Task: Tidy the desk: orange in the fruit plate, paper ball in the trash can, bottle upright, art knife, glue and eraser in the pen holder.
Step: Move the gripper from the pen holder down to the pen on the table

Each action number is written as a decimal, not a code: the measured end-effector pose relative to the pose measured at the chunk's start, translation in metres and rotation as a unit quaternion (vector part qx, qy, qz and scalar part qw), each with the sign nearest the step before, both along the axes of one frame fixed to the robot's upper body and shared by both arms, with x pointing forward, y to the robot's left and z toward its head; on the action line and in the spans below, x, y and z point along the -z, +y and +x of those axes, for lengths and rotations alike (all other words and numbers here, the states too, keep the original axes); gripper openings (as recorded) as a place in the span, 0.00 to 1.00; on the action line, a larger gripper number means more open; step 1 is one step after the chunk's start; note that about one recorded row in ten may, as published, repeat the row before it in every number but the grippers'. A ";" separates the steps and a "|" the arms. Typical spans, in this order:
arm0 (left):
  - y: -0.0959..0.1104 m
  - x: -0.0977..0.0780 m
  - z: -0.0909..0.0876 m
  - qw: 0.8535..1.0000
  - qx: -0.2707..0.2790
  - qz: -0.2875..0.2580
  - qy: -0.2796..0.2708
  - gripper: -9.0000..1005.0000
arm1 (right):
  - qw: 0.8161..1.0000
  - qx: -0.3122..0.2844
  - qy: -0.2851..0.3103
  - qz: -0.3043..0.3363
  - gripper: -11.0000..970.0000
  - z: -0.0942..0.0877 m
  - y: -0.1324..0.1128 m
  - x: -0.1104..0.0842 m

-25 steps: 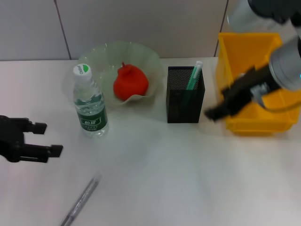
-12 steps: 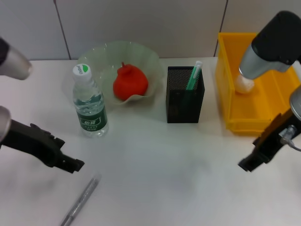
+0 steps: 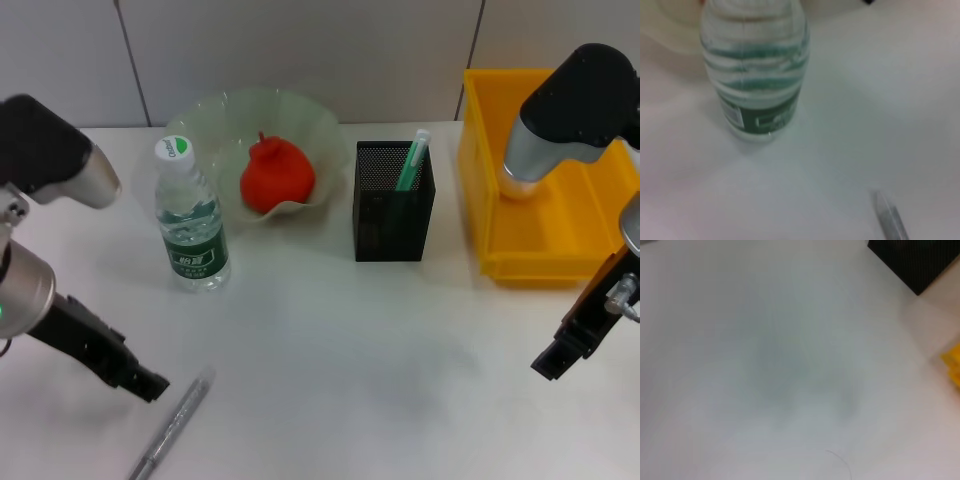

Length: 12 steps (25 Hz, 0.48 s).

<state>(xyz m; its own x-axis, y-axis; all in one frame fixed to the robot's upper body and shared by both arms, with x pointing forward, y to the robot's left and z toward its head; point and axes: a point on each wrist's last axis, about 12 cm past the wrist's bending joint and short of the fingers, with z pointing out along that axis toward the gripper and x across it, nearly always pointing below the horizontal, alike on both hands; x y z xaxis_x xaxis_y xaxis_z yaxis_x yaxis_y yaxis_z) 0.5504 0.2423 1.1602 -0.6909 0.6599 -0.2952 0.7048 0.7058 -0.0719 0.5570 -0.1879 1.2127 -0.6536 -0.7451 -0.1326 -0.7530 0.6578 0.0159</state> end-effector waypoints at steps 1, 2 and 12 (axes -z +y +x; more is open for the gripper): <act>-0.001 0.003 0.000 1.000 -0.001 0.003 0.006 0.75 | 1.000 -0.002 -0.001 0.000 0.69 0.000 0.001 -0.001; -0.002 0.005 -0.001 1.000 -0.002 0.005 0.011 0.75 | 1.000 -0.003 -0.001 -0.001 0.69 0.001 0.002 -0.001; -0.015 0.002 -0.004 0.998 -0.009 0.009 0.062 0.74 | 1.000 -0.020 -0.005 -0.005 0.69 0.005 0.009 -0.003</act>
